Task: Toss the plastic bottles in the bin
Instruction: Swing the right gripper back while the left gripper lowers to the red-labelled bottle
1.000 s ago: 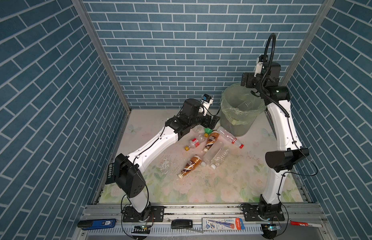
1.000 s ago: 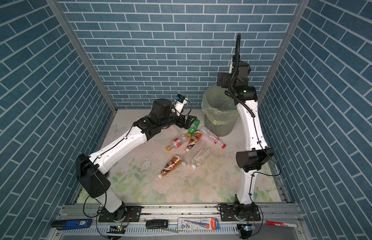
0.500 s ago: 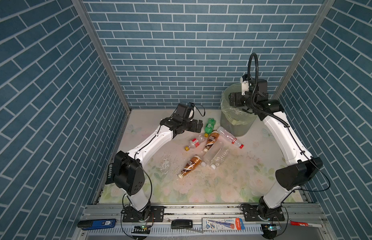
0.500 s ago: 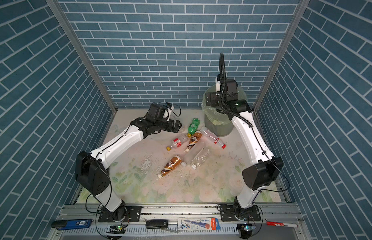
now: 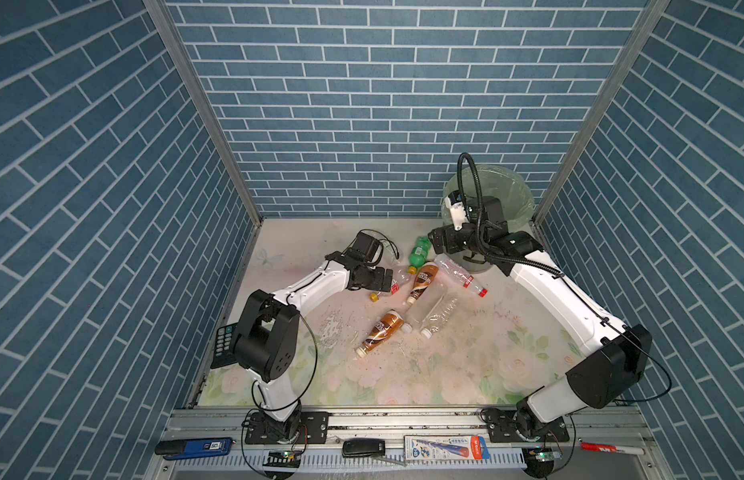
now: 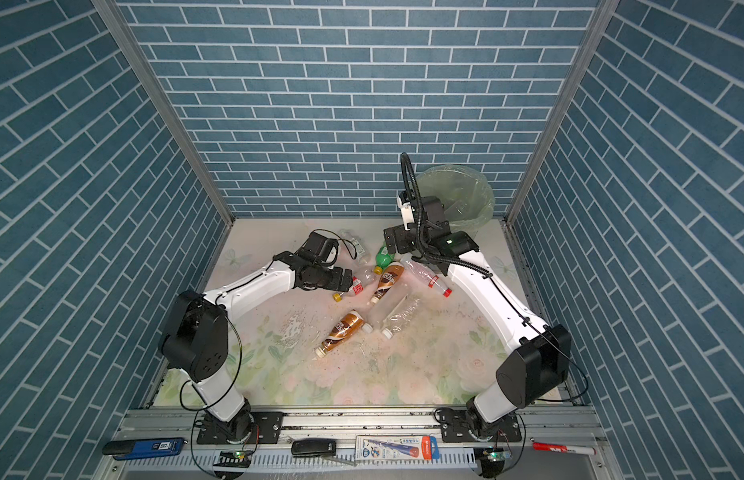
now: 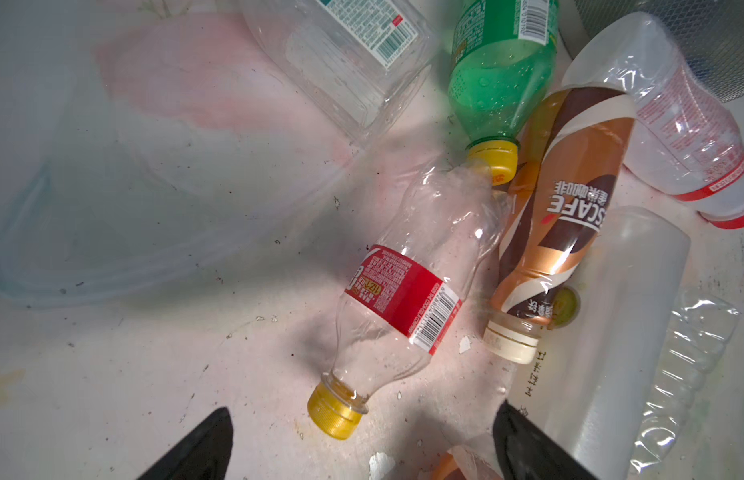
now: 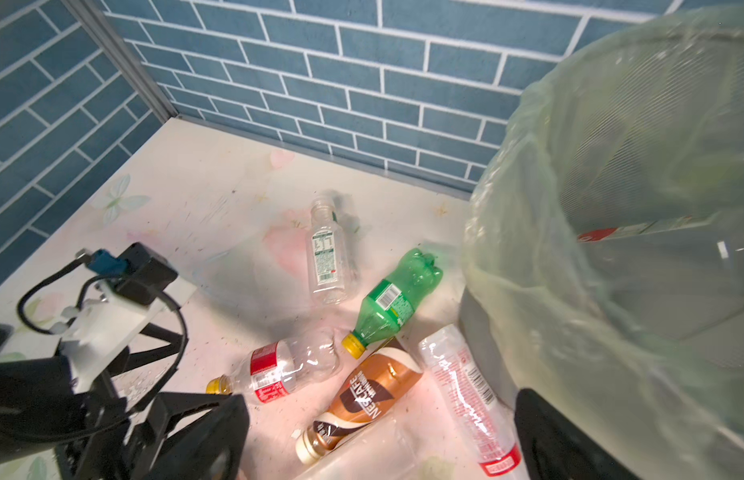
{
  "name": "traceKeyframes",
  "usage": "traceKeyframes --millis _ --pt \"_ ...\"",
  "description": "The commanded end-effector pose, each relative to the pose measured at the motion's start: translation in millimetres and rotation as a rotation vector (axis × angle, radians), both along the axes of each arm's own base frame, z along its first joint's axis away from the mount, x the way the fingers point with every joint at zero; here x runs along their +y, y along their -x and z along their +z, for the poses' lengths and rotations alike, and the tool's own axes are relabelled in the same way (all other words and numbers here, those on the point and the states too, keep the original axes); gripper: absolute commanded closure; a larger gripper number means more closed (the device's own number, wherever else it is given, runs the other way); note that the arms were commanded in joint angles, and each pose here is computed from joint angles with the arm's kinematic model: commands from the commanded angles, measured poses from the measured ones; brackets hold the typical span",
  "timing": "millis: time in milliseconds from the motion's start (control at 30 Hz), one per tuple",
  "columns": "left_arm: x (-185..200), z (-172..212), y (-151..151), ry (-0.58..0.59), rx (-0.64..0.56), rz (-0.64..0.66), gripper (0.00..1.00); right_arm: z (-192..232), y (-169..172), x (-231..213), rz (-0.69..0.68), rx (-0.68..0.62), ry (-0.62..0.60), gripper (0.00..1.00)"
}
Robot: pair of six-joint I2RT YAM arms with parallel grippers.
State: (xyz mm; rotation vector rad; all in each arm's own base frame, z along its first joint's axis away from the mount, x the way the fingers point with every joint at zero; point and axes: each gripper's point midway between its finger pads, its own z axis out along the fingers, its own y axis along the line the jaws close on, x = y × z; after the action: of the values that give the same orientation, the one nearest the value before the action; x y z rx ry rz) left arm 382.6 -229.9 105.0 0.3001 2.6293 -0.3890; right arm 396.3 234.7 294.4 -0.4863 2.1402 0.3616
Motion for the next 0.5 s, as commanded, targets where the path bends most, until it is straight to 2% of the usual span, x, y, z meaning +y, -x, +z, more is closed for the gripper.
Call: traceKeyframes --millis 0,233,467 --pt "-8 -17 -5 0.025 0.006 -0.013 0.03 0 6 8 0.008 0.027 -0.101 0.01" --pt "-20 -43 -13 0.023 0.052 -0.028 0.06 -10 12 1 -0.021 0.045 -0.096 0.01" --pt "-29 -53 -22 0.019 0.048 -0.048 0.09 -9 14 3 -0.005 0.048 -0.107 0.01"
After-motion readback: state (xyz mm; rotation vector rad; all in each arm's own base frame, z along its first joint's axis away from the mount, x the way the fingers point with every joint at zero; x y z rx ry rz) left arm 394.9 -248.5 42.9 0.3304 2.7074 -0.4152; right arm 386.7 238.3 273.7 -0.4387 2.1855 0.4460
